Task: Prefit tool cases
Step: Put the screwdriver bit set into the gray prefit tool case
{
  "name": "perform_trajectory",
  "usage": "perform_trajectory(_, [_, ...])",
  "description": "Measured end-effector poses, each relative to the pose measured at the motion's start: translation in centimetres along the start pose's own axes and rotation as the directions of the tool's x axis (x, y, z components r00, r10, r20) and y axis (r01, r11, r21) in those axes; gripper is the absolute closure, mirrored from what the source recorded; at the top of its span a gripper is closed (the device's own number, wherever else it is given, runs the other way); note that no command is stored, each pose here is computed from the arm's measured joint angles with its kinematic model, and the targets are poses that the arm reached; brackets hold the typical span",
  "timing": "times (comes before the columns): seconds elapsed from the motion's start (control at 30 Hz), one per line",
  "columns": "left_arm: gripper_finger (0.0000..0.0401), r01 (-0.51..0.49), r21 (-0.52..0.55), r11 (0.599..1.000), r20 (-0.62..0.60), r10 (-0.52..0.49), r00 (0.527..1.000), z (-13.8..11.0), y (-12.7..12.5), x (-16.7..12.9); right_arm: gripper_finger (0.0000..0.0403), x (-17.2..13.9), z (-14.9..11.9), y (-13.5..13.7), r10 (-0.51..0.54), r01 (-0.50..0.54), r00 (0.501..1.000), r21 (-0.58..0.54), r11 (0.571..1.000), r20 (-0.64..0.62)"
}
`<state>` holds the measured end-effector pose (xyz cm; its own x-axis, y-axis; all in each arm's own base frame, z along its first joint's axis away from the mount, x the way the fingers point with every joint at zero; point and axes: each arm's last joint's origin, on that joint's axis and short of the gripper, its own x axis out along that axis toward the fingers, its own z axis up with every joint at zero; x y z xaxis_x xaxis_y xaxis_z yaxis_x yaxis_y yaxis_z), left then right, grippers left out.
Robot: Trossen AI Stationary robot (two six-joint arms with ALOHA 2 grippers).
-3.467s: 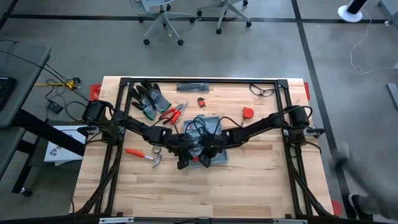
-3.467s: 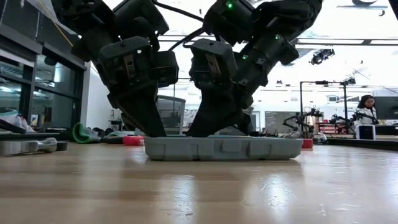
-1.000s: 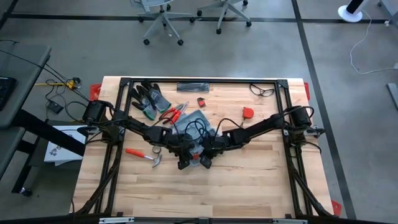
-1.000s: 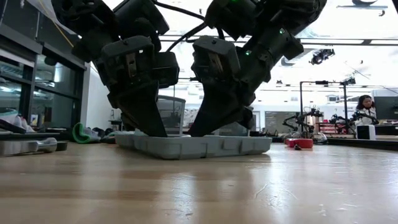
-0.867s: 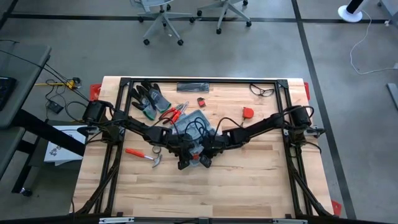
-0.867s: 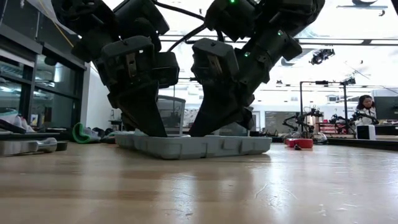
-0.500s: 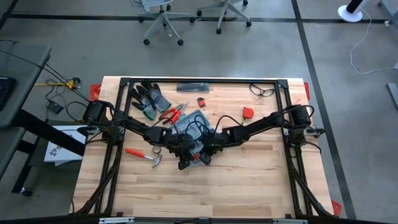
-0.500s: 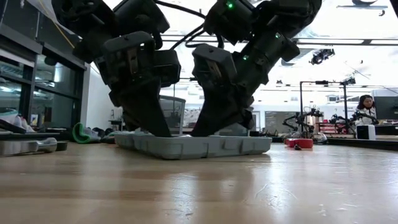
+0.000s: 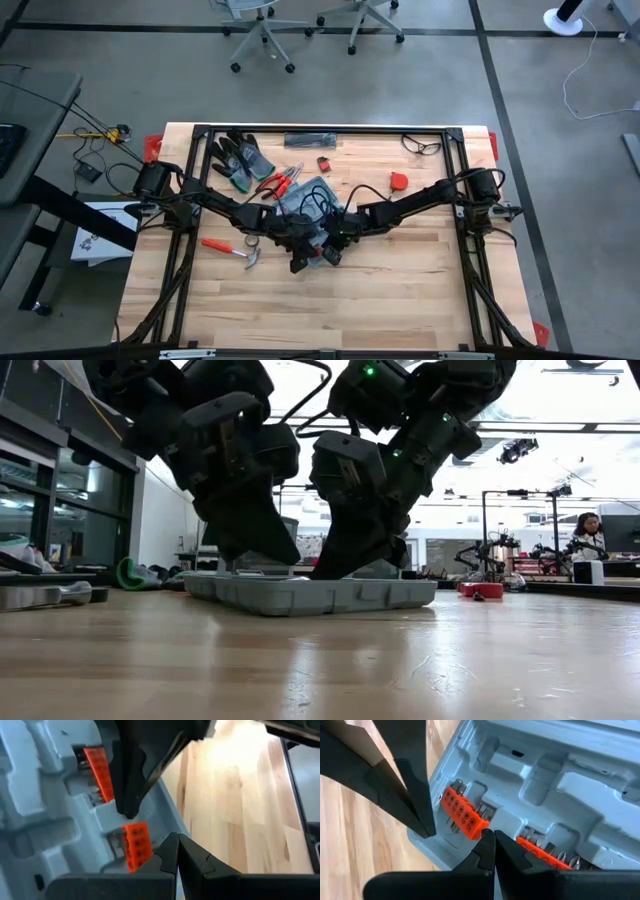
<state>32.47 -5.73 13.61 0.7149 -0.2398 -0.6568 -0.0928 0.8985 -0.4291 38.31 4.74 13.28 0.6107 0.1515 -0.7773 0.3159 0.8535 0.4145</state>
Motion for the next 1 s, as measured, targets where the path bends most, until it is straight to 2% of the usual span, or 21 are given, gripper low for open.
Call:
perform_trajectory(0.23, [0.0401,-0.063,0.025,0.998,0.028,0.062,0.998,0.2,0.6,0.1,0.0403,0.0,0.1,-0.2,-0.002,0.002,1.000,0.004,1.000,0.003])
perform_trajectory(0.5, [0.0401,-0.072,0.011,0.997,-0.011,0.072,0.997,0.0,1.7,0.7,0.0403,0.0,0.1,-0.2,-0.003,0.003,1.000,0.004,1.000,0.000])
perform_trajectory(1.0, [0.0401,-0.136,-0.031,0.990,-0.106,0.132,0.986,-1.1,1.8,0.6,0.0403,0.1,0.0,-0.2,0.009,-0.009,1.000,0.005,1.000,-0.022])
